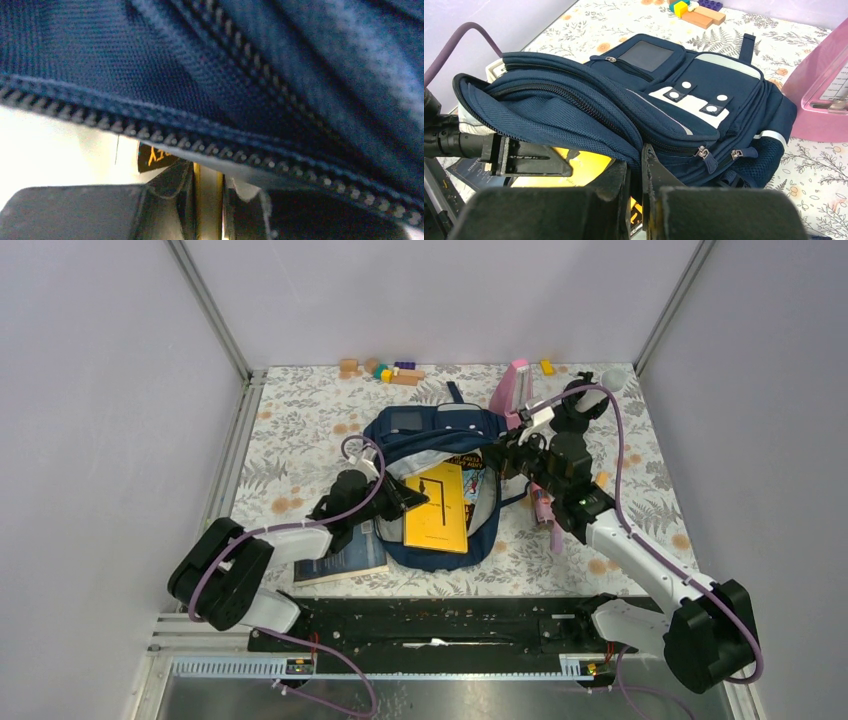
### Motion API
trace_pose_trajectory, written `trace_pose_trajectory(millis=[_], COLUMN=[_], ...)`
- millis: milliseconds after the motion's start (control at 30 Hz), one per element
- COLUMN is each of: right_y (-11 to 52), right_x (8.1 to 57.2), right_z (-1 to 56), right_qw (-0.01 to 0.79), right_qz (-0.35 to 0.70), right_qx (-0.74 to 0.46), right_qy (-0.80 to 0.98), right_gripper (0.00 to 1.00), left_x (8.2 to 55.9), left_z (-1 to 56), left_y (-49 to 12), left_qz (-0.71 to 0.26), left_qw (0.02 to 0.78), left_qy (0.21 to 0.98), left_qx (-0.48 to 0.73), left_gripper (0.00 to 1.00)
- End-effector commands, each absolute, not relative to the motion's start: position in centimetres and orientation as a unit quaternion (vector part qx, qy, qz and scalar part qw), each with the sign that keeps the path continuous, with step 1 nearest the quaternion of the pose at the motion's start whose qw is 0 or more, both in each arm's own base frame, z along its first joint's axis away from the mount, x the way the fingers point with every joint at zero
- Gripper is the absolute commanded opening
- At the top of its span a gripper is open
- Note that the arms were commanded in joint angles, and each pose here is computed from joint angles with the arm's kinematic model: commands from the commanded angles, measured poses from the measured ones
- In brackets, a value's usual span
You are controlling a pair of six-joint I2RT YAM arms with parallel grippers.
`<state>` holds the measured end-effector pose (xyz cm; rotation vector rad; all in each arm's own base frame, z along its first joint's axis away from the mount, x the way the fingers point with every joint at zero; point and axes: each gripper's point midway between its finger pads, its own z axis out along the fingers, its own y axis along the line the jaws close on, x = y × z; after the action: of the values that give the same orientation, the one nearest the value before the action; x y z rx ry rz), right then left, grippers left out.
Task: Pack the student bag
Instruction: Place the book in the student bag.
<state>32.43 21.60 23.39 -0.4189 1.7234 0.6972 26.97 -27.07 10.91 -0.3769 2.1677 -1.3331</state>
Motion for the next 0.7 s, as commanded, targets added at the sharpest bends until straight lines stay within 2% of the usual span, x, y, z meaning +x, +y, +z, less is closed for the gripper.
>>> trace_pose_trajectory(millis=[0, 267, 533, 600, 667], right_y=[22.6, 22.8, 23.2, 23.2, 23.1], right_x=[31.8, 31.6, 31.5, 31.5, 31.5], right_z=[29.2, 28.1, 27.3, 27.1, 26.9], right_qw=[0.644, 0.639, 0.631, 0.63, 0.63], right_qz=[0.327, 0.316, 0.317, 0.316, 0.313], right_qx=[-0.177, -0.188, -0.195, -0.196, -0.196], right_qy=[0.669, 0.676, 0.681, 0.682, 0.683], right_gripper=[0.0, 0.0, 0.0, 0.0, 0.0], left_x=[31.3, 33.8, 35.7, 35.8, 35.9], left_z=[17.5, 20.3, 18.5, 17.7, 17.1], left_y=[-28.1, -27.0, -28.1, -27.8, -27.1], left_qz=[-0.539, -0.516, -0.497, -0.477, -0.447], left_qw=[0.39, 0.444, 0.442, 0.444, 0.449], left_qy=[0.737, 0.723, 0.741, 0.753, 0.769], left_qx=[-0.117, -0.117, -0.092, -0.089, -0.083], left_gripper=[0.0, 0.0, 0.0, 0.04, 0.14])
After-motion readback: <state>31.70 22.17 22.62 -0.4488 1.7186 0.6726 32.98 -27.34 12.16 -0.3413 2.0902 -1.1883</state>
